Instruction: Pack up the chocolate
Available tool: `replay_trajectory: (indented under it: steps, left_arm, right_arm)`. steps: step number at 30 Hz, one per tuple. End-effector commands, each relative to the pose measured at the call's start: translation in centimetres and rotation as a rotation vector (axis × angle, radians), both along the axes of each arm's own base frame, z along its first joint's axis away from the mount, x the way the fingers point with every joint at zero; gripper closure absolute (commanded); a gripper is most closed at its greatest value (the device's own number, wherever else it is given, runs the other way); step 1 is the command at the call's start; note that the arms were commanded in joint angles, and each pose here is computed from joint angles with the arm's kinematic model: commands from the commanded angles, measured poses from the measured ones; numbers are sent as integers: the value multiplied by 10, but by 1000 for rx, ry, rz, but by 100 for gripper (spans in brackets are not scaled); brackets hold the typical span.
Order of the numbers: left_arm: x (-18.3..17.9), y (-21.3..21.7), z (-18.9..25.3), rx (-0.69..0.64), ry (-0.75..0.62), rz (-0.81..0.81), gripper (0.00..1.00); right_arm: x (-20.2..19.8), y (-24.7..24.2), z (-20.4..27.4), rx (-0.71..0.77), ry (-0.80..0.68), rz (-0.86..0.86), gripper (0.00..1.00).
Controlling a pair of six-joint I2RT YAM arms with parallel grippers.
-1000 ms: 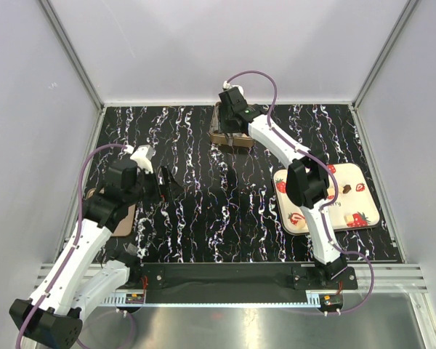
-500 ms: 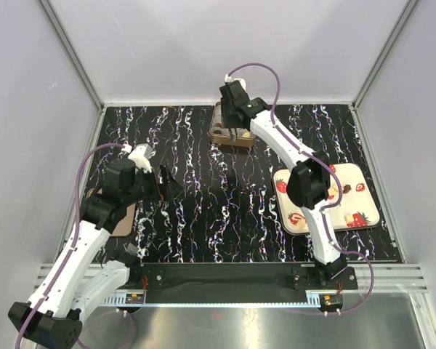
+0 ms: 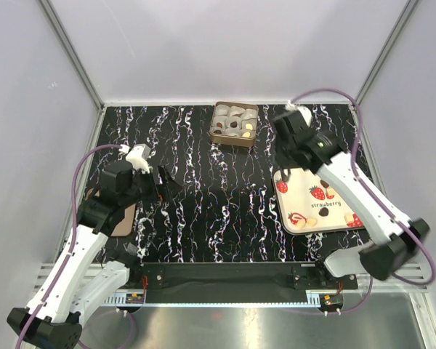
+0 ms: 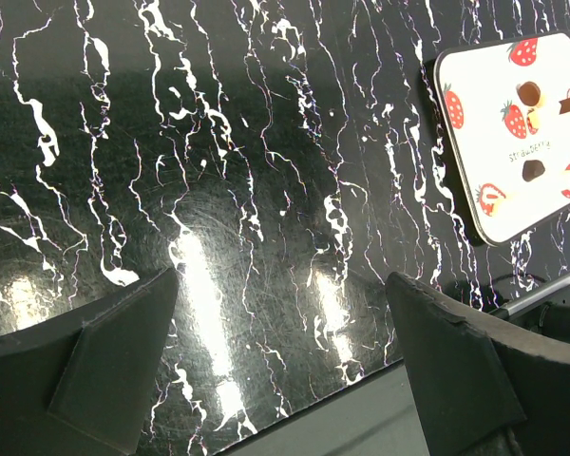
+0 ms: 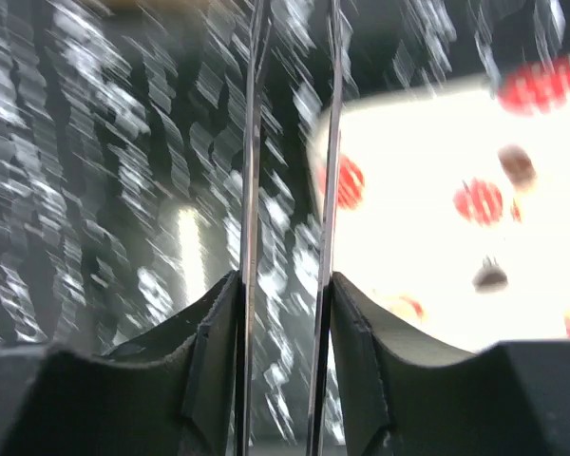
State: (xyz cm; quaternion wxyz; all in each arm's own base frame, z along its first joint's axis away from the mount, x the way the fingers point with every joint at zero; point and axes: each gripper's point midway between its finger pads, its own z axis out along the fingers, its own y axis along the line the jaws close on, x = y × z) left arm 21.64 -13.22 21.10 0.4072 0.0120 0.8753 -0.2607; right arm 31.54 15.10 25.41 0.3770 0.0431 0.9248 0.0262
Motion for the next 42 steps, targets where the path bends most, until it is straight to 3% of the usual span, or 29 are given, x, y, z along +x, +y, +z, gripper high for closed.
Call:
replay_trajectory:
  steps: [1,5,9,22,42]
  left_arm:
    - [4,-3,14,-21,-50,-14,1]
    - [5,-6,13,-35,-52,-19,1]
    - [3,-10,13,-53,-47,-34,1]
    - [2,-4,7,-21,-38,-22,1]
    - [5,-7,8,-28,-34,-26,1]
  right_arm:
    - [-41,-55,-33,-17,113,-212,52]
    - [-53,-107,-51,108,145,-361,52]
    - [-62,-139,-71,33,178,-450,51]
    - [-40,-152,-99,63,210,-451,49]
    - [-50,-157,-129,87,281,-445,47]
